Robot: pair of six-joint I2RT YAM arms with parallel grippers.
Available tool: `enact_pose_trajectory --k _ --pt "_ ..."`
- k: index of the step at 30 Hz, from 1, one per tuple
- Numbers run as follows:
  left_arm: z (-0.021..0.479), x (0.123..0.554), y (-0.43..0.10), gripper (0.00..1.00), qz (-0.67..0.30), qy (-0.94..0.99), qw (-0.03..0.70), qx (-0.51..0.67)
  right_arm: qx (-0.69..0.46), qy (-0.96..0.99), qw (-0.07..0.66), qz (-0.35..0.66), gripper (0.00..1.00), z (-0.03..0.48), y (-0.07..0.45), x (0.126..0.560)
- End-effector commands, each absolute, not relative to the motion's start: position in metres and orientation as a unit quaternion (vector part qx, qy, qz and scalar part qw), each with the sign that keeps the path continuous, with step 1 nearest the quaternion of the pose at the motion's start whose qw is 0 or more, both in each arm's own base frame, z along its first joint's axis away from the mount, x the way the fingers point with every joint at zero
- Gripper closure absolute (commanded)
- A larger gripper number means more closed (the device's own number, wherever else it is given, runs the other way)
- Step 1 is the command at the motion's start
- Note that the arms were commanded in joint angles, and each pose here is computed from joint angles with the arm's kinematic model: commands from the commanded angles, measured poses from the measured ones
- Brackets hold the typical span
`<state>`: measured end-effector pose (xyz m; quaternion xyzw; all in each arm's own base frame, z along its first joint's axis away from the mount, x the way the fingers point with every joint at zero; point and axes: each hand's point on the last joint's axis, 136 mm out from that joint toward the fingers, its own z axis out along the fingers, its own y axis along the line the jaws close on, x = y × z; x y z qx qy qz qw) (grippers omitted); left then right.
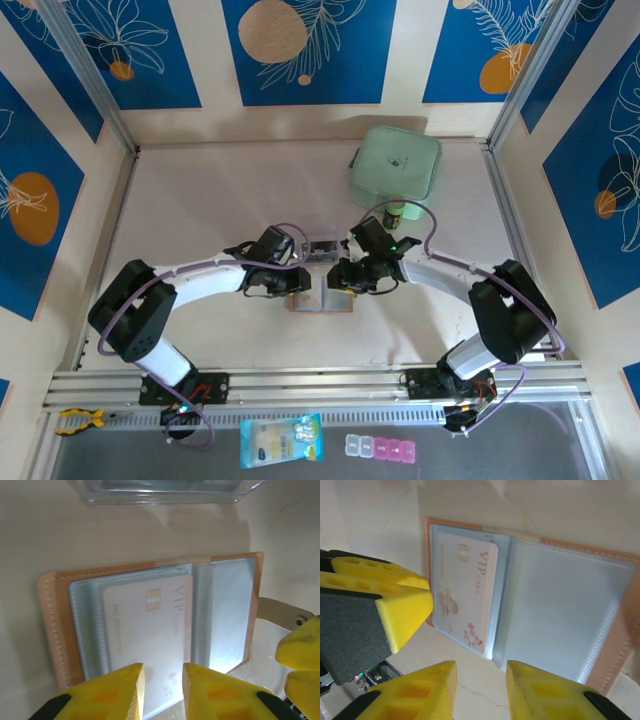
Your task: Take the credit cards out of the card holder
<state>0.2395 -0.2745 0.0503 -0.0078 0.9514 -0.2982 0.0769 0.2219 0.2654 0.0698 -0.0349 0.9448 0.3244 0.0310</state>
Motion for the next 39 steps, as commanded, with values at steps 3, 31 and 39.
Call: enact_pose_trajectory --k 3,31,39 --pt "0.053 0.241 -0.263 0.76 -0.314 0.946 0.083 -0.011 -0.045 0.944 0.022 0.327 0.68 0.072 0.282 0.226" --pt "0.026 0.232 -0.246 0.8 -0.315 0.948 0.044 -0.027 -0.06 0.953 -0.011 0.298 0.69 0.047 0.308 0.231" --pt "0.022 0.229 -0.243 0.82 -0.31 0.95 0.036 -0.026 -0.059 0.954 -0.017 0.293 0.69 0.04 0.308 0.23"
